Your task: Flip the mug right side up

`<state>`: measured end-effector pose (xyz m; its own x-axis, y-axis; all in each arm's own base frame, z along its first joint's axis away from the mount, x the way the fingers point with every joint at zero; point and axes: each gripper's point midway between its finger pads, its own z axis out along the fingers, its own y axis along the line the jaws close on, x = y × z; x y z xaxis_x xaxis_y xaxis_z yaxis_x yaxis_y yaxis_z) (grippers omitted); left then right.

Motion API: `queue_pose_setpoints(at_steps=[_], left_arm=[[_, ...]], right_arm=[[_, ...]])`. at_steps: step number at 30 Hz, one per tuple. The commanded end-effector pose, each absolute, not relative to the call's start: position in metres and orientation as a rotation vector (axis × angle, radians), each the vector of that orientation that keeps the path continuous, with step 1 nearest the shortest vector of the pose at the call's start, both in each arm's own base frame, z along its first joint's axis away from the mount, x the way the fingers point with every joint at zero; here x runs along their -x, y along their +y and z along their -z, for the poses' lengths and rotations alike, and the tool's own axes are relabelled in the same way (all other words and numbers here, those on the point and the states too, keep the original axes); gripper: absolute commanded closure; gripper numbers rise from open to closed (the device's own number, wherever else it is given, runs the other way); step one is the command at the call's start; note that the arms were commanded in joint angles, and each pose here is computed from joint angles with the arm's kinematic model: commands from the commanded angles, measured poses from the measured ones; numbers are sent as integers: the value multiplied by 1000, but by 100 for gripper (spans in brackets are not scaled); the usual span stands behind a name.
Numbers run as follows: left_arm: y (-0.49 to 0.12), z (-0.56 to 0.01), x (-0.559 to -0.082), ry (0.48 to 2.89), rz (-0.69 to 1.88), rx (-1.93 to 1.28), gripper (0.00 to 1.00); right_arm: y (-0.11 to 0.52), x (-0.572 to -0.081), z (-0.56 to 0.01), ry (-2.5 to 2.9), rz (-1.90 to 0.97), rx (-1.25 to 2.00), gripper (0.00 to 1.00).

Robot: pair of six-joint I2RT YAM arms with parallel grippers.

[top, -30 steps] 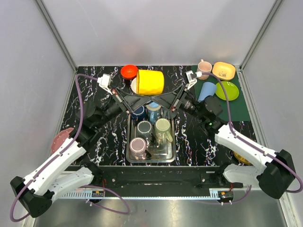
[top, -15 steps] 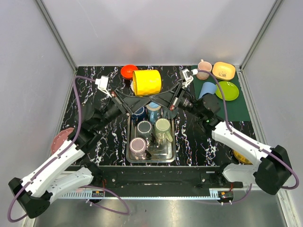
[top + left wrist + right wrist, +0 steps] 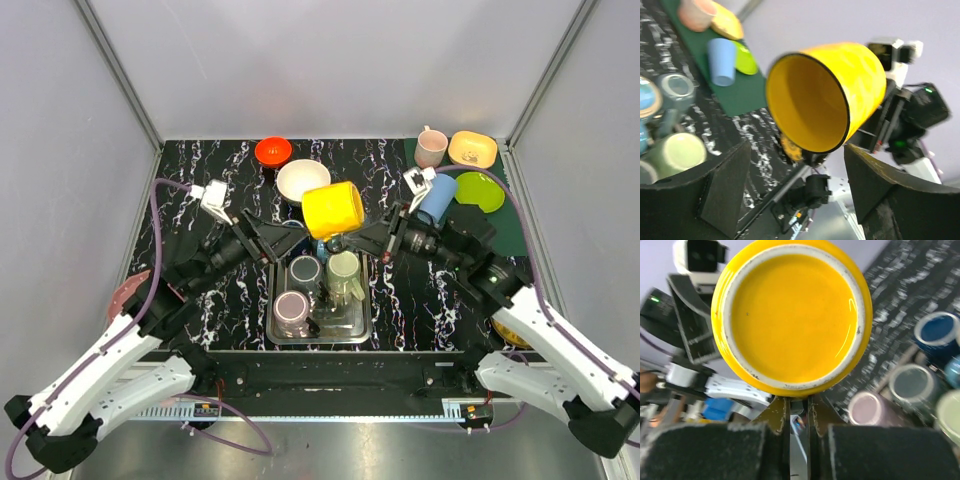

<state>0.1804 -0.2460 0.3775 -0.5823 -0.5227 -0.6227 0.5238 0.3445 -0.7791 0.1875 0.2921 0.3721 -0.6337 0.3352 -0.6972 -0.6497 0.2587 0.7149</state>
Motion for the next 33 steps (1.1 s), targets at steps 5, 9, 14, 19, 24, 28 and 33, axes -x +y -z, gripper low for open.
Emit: queue_pose_setpoints(at_steps=[5, 9, 14, 19, 24, 28, 33], left_arm=[[-136, -343, -214, 1764, 727, 301, 19], [-103, -338, -211, 1727, 590, 357, 18], [-90, -327, -208, 1731, 531, 360, 16], [-85, -319, -205, 1740, 510, 360, 16], [-81, -313, -204, 1748, 480, 359, 16], [-82, -306, -203, 1761, 483, 355, 16], [-84, -296, -203, 1778, 493, 359, 16]], right_arm=[[217, -171, -288, 2043, -835, 442, 100], [220, -147, -233, 2202, -636, 572, 100], [227, -139, -192, 2284, -479, 614, 100], [240, -137, -163, 2346, -434, 644, 100], [256, -132, -141, 2384, -457, 669, 100], [268, -129, -120, 2425, -454, 695, 100], [276, -133, -109, 2437, -431, 679, 100]])
